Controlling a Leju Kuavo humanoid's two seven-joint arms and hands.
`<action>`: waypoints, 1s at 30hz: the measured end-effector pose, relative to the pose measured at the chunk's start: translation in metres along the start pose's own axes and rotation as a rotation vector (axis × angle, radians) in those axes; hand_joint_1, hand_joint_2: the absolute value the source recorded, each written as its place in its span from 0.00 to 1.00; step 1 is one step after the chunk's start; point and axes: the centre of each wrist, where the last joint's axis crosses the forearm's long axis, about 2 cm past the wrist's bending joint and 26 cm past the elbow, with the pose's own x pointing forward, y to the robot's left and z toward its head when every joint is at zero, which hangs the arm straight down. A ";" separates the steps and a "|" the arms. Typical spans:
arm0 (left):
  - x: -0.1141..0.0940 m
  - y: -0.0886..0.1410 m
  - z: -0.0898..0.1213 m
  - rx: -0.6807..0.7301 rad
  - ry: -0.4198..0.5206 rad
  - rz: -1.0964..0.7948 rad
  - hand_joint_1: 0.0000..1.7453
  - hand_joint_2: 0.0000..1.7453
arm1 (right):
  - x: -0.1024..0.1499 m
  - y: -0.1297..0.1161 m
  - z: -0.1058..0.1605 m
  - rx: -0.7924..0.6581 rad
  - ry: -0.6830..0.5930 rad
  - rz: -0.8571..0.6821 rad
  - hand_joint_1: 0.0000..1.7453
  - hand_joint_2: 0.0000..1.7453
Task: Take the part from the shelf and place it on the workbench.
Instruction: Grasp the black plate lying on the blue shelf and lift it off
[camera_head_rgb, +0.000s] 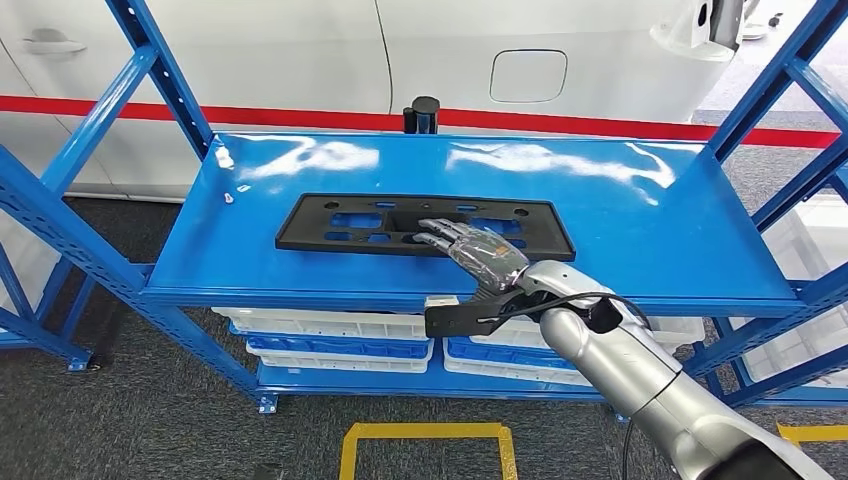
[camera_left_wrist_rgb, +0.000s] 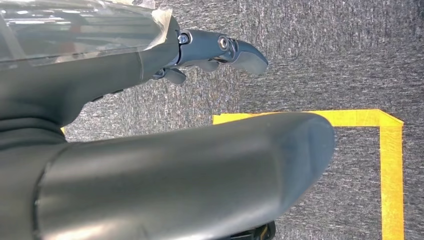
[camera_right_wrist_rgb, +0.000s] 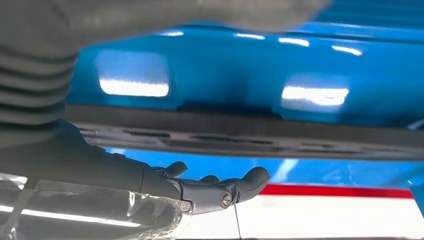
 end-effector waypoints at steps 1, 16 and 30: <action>0.000 0.000 0.000 0.000 0.000 -0.001 0.00 0.00 | -0.001 0.001 0.000 0.004 0.003 -0.001 0.00 1.00; -0.001 0.000 0.000 0.017 0.008 0.015 0.00 0.00 | -0.022 0.008 -0.002 0.034 0.143 0.066 0.00 1.00; -0.001 -0.003 0.001 -0.001 -0.001 0.004 0.00 0.00 | -0.052 0.022 -0.002 0.020 0.278 0.212 0.00 1.00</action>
